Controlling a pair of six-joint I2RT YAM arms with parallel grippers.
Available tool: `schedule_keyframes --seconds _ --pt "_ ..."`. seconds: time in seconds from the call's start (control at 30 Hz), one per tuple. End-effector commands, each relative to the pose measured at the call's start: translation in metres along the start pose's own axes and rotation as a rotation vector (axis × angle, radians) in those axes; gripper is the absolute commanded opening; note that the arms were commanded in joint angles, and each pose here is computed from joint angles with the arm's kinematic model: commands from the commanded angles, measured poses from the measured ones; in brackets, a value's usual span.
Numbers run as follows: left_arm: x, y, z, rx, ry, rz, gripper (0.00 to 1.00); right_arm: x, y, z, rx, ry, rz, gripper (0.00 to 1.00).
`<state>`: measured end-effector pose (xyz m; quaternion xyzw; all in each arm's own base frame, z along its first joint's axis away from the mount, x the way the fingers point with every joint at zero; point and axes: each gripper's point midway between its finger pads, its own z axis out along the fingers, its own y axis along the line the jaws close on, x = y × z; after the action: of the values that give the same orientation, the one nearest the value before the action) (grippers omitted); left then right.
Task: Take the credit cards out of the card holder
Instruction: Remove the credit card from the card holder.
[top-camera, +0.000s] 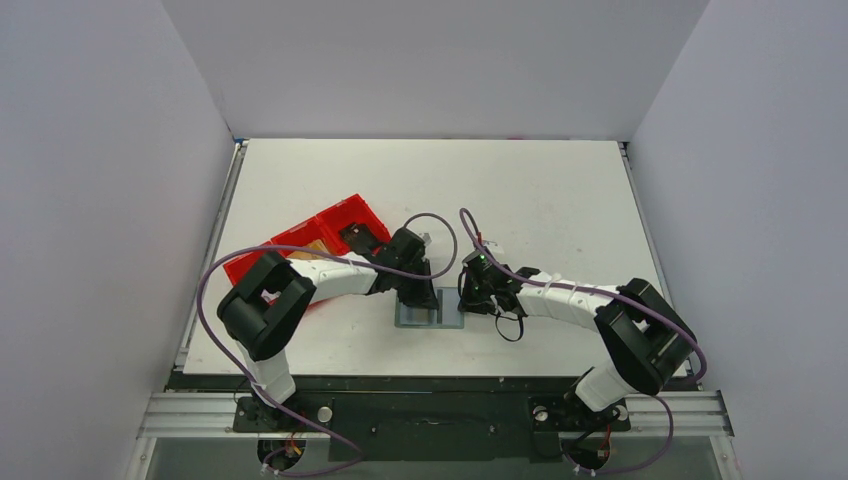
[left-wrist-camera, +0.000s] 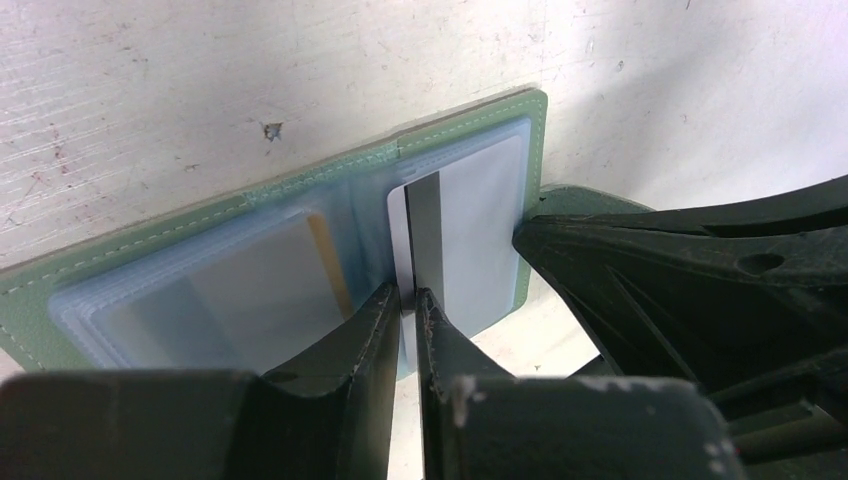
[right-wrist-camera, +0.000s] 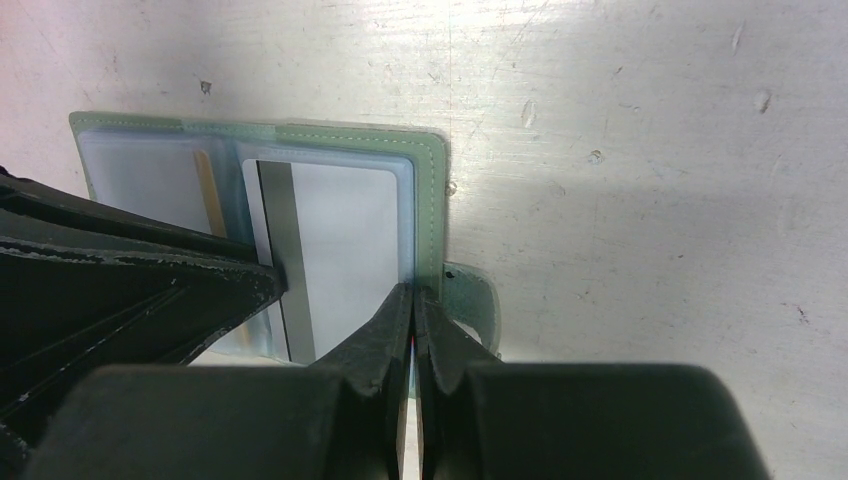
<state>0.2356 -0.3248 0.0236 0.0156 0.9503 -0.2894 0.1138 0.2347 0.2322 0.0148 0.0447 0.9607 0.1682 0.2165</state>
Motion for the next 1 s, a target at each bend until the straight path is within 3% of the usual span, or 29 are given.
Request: schedule_keyframes --seconds 0.0,0.13,0.97 --pt "-0.001 -0.021 -0.007 0.094 -0.004 0.004 0.07 0.005 -0.022 0.020 0.078 -0.010 -0.005 0.00" --pt "-0.002 -0.017 -0.009 0.088 -0.006 -0.012 0.00 0.006 -0.025 0.021 0.090 -0.007 -0.004 0.00" --pt "-0.002 0.010 -0.019 0.035 -0.016 -0.057 0.00 0.011 -0.046 0.027 0.143 0.008 0.018 0.00"
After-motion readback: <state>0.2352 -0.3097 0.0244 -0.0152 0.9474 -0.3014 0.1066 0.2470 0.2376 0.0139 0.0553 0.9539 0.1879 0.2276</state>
